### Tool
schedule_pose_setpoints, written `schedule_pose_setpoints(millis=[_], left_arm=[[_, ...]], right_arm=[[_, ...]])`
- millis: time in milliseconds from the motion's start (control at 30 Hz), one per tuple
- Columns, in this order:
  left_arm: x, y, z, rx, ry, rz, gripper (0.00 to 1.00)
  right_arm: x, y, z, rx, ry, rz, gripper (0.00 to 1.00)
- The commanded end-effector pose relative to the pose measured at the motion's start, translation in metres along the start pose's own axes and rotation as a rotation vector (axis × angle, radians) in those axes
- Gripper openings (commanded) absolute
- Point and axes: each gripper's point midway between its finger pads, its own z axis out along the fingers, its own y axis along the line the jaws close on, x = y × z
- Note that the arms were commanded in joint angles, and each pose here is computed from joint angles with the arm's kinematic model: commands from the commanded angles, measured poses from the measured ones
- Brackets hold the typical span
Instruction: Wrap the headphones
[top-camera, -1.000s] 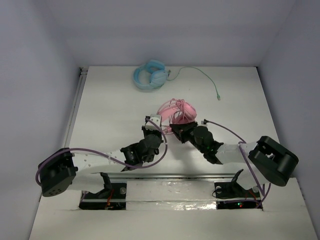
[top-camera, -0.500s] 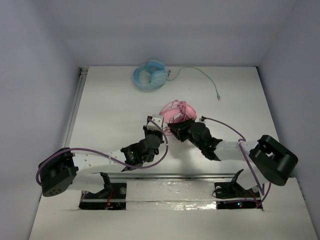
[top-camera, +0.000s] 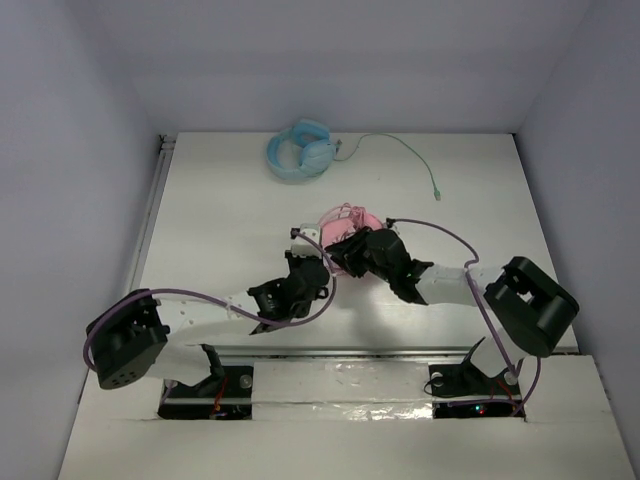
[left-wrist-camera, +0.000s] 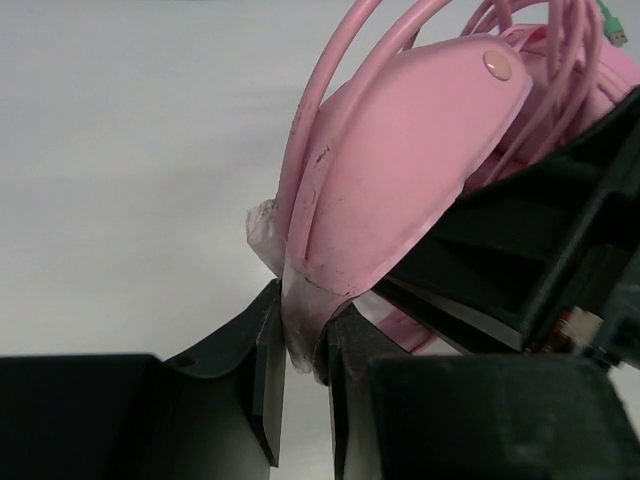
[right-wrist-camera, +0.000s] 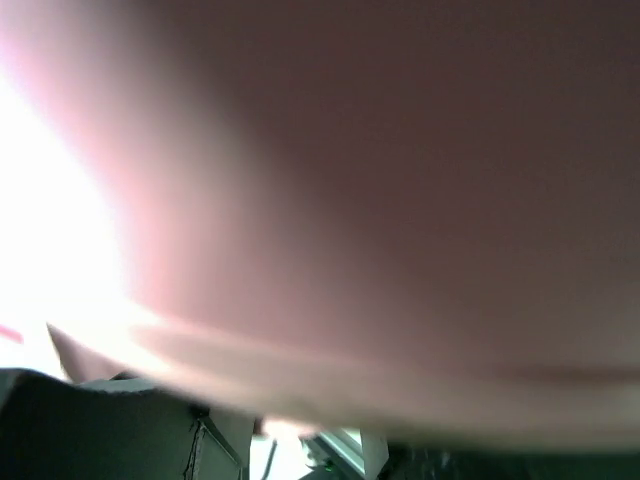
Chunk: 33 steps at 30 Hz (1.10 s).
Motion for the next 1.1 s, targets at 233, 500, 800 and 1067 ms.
schedule_pose_setpoints(millis=[233, 500, 800, 1067], left_arm=[[0.017, -0.053, 0.008, 0.316, 0.245, -0.326, 0.00], [0.033, -0.050, 0.017, 0.360, 0.345, -0.401, 0.00], [0.037, -0.020, 0.038, 0.293, 0.359, -0.425, 0.00], [0.032, 0.009, 0.056, 0.217, 0.338, -0.438, 0.00]], right_arm=[[0.031, 0.089, 0.003, -0.251, 0.183, -0.232, 0.46], [0.015, 0.122, -0.005, -0.259, 0.111, -0.340, 0.55], [-0.043, 0.139, -0.038, -0.209, -0.174, -0.426, 0.54], [-0.082, 0.156, -0.080, -0.174, -0.363, -0.518, 0.56]])
